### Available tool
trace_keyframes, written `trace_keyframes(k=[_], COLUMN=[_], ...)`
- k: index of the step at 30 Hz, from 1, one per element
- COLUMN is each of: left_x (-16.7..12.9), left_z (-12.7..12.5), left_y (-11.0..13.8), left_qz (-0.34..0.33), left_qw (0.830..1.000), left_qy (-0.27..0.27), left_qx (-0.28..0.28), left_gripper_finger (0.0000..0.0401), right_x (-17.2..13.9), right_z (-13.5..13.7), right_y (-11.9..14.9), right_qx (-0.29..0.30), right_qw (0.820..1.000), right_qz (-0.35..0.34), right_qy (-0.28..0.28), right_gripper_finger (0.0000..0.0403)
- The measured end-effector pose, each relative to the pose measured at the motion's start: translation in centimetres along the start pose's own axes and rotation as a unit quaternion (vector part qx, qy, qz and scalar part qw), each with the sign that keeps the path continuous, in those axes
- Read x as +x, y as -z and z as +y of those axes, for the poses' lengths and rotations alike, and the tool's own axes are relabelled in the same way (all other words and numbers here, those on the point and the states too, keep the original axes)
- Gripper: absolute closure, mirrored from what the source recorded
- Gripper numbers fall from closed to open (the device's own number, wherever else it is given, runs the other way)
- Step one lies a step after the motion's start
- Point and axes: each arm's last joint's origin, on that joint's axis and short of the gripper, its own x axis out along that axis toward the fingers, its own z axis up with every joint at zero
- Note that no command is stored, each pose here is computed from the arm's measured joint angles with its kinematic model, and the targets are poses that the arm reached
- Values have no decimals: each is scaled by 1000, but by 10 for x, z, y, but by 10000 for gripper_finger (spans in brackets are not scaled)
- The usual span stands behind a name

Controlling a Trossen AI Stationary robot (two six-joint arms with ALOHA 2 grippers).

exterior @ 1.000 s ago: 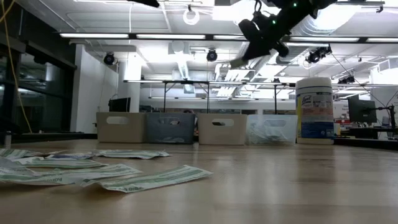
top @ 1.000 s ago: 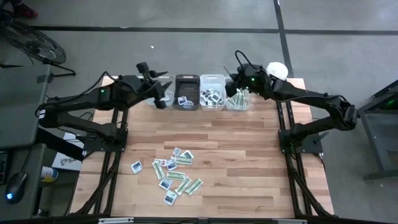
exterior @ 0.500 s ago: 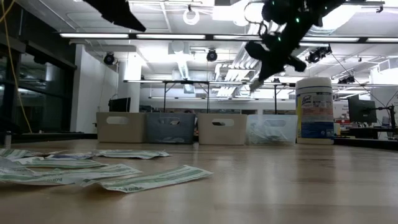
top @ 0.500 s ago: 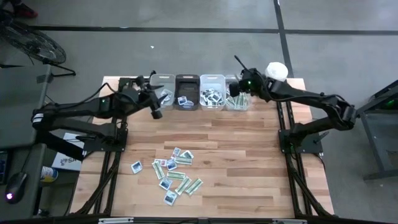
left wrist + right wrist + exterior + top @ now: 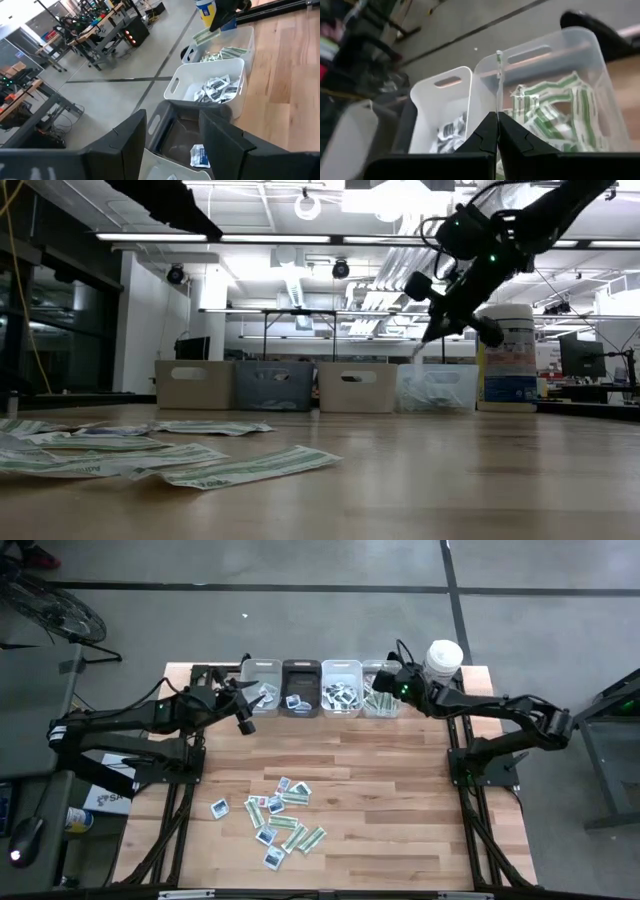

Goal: Pick & Place First Aid Supplies
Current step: Put the green bandage into the transparent bin

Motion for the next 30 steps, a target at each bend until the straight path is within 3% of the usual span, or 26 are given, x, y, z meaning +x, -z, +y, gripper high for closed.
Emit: trace_keyframes(k=[7, 19, 30], left_x=[0, 0, 0], left_z=[0, 0, 0], left_y=[0, 1, 1], left_qz=[2, 9, 8], left_qw=[1000, 1000, 1000], left_qy=[-1, -11, -9], left_qx=[1, -1, -1], left_gripper_finger=[225, 225, 225], right_x=[3, 3, 3], right_z=[-13, -13, -15], right_y=[5, 6, 7], right_qx=[86, 110, 95], right_qw=[996, 994, 995], right_qz=[-1, 12, 20], right_qy=[12, 7, 20], right_gripper_finger=[403, 400, 323])
